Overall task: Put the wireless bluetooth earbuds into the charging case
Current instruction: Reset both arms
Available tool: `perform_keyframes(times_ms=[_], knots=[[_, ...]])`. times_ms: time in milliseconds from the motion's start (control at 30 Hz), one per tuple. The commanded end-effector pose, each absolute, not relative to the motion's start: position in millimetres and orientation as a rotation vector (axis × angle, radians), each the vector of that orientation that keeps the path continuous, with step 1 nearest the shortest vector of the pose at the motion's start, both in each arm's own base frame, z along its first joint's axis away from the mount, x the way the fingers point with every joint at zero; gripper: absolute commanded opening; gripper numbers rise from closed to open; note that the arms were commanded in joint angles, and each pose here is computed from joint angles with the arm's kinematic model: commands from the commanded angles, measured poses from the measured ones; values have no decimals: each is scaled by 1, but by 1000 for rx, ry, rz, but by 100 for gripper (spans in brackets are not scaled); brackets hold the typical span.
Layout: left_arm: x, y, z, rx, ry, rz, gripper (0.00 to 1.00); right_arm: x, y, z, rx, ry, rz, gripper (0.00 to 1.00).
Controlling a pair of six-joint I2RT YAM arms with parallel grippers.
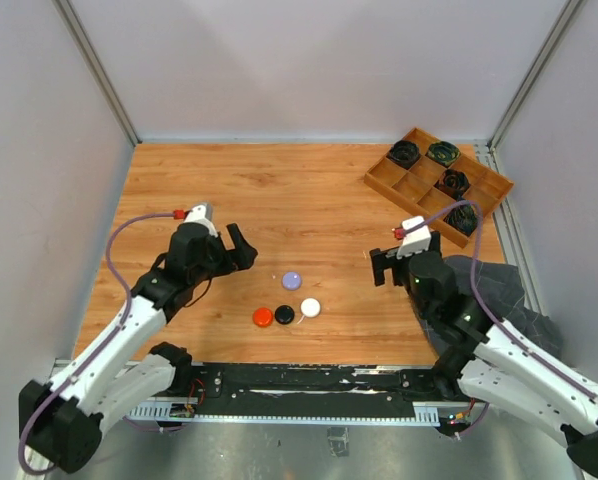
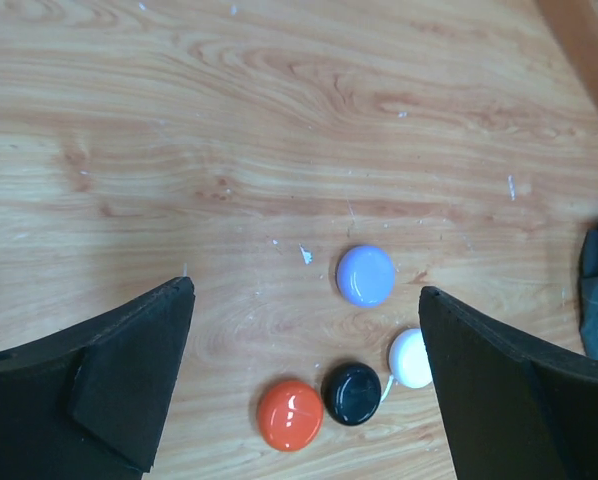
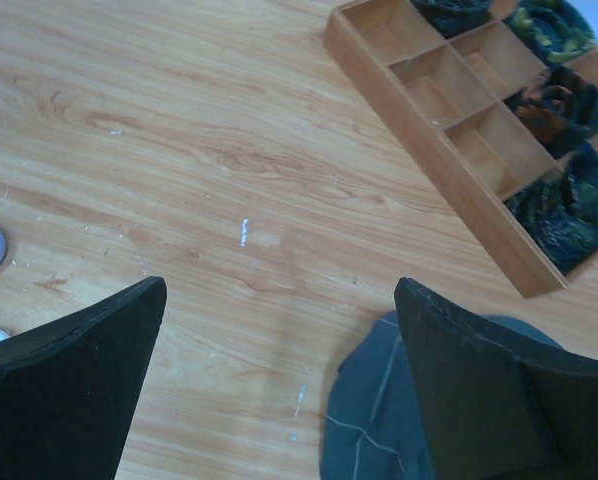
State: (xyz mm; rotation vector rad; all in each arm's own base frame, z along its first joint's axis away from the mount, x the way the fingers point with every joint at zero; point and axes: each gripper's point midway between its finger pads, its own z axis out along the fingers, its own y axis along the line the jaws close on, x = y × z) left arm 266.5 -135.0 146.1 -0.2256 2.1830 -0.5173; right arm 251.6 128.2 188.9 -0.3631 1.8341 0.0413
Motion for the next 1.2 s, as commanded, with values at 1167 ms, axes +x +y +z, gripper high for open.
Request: perform_keyframes(times_ms=[1167], knots=[[176,-41,296,-306,1438,-519,99,177,17,253,50,1687,90,99]])
